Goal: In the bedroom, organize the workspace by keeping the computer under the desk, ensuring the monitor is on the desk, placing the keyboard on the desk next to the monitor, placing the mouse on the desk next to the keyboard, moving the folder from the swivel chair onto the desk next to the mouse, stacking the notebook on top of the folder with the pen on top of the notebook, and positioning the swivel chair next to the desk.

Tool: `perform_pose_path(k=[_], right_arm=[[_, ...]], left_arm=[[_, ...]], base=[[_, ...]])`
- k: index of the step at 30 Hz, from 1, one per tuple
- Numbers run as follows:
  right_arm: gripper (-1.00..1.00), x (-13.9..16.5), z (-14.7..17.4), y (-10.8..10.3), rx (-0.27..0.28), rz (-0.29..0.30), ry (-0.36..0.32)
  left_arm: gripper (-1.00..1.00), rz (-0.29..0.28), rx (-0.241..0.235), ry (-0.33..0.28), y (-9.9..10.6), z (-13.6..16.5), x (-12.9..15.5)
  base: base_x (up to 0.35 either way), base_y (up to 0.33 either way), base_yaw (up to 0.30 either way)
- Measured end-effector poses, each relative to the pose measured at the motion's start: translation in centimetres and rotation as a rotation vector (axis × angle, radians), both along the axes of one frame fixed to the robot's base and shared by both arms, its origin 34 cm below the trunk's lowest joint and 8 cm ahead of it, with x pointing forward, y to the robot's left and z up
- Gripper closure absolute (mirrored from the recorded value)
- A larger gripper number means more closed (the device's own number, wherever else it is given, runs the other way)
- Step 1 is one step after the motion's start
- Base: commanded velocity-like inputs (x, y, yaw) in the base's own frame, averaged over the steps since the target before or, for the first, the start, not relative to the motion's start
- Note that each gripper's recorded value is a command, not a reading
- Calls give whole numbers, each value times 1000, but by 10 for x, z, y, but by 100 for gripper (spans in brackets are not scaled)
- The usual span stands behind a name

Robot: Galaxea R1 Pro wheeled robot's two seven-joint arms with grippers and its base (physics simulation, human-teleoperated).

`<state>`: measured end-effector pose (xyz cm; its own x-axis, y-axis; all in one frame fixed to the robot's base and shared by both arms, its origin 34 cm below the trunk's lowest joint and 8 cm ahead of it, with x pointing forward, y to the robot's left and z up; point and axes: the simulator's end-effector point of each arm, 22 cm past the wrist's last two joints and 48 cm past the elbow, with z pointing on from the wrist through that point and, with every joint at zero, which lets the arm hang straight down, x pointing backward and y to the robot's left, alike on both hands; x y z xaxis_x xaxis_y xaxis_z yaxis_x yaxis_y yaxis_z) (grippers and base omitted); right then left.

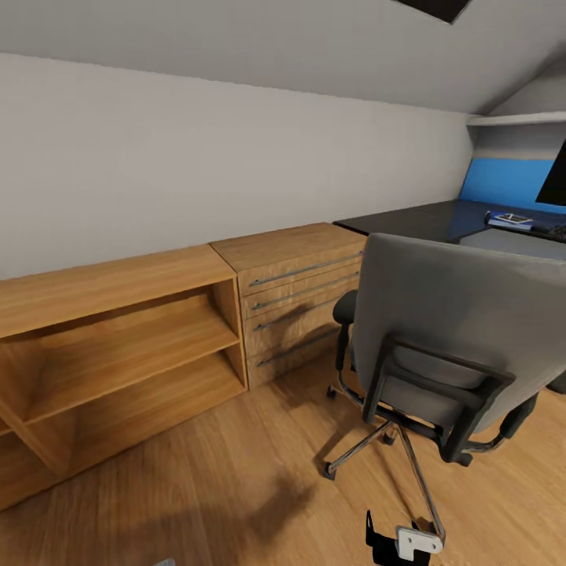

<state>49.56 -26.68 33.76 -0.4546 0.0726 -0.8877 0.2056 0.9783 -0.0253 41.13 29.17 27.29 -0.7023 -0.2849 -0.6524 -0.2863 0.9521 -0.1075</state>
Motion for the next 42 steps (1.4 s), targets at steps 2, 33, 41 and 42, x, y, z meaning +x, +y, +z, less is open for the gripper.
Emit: perform_pose_path(k=[2,33,41,42], right_arm=[[-100,0,0,0,0,1,0],[-100,0,-1,1,0,3,2],[-100,0,-1,1,0,3,2],[-100,0,-1,1,0,3,2]], left_arm=[[-100,0,0,0,0,0,0],[-100,0,0,0,0,0,0],[-100,0,0,0,0,0,0],[-100,0,0,0,0,0,0]], base=[[0,0,-270],[0,19,-270],[0,266,-270],[0,270,-270]])
